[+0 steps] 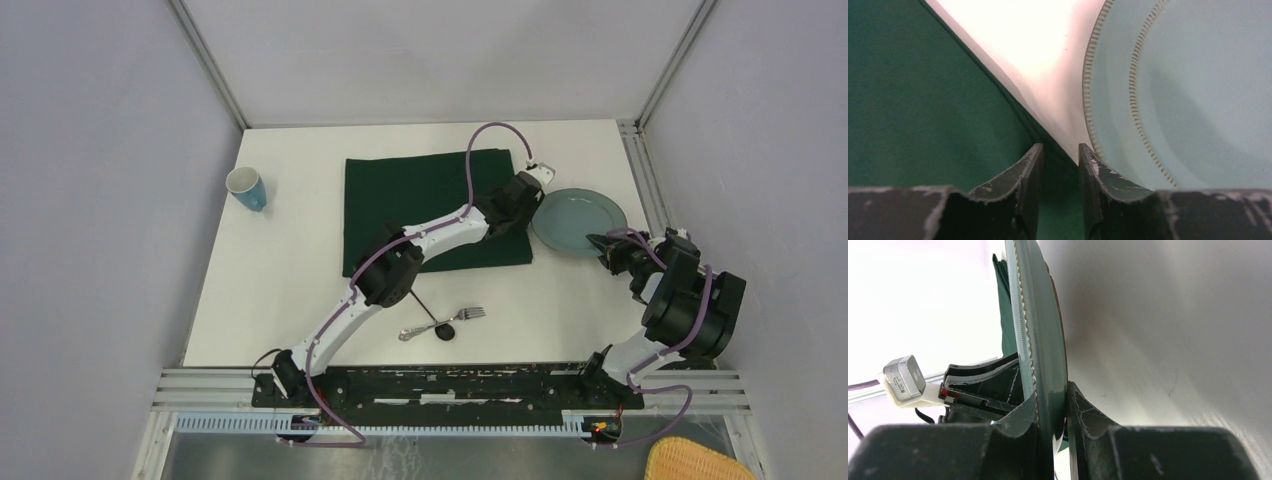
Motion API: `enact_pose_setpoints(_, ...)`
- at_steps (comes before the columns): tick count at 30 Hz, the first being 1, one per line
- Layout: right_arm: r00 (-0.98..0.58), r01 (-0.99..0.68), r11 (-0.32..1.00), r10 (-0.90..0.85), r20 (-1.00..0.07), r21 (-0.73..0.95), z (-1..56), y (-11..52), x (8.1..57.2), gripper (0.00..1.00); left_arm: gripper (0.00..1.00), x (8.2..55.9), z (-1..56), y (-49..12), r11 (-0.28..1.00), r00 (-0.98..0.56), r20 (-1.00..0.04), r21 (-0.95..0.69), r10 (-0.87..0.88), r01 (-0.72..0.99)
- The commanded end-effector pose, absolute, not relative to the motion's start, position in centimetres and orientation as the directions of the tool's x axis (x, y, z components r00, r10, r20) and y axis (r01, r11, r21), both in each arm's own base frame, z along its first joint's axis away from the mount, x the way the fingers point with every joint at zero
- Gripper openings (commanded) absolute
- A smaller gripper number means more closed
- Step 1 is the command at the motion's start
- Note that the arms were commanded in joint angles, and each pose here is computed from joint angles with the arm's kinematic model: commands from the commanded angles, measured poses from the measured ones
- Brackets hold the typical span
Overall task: Set the dinner table for one person
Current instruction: Pick up the plate at the center of the board.
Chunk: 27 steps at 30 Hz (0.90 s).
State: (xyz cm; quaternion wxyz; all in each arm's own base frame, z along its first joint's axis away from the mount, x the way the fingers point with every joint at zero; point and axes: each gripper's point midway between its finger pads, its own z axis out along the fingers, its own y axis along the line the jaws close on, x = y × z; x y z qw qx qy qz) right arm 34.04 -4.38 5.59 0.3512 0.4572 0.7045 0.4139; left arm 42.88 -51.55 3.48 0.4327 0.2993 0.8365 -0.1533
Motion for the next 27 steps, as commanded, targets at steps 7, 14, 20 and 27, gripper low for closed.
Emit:
enact_pose_setpoints(7,-0.388,0.106,0.266,0.898,-0.206,0.958,11.7,-3.2,35.5,0.0,0.47,44.2,19.3,-51.1,0.789,-0.242,-0.925,0.09,0.292,0.608)
enact_pose_setpoints(14,-0.393,0.077,0.274,0.892,-0.224,0.959,12.7,-2.9,35.8,0.0,0.48,44.0,23.8,-49.1,0.827,-0.21,-0.944,0.1,0.255,0.554)
enact_pose_setpoints(20,-0.433,0.026,0.295,0.864,-0.255,0.955,14.4,-1.1,36.3,0.0,0.48,44.0,25.9,-45.8,0.865,-0.218,-0.945,0.113,0.246,0.488)
enact_pose_setpoints(27,-0.494,-0.028,0.333,0.815,-0.303,0.942,16.1,1.8,37.3,0.0,0.48,44.2,27.3,-42.3,0.892,-0.265,-0.947,0.042,0.178,0.451)
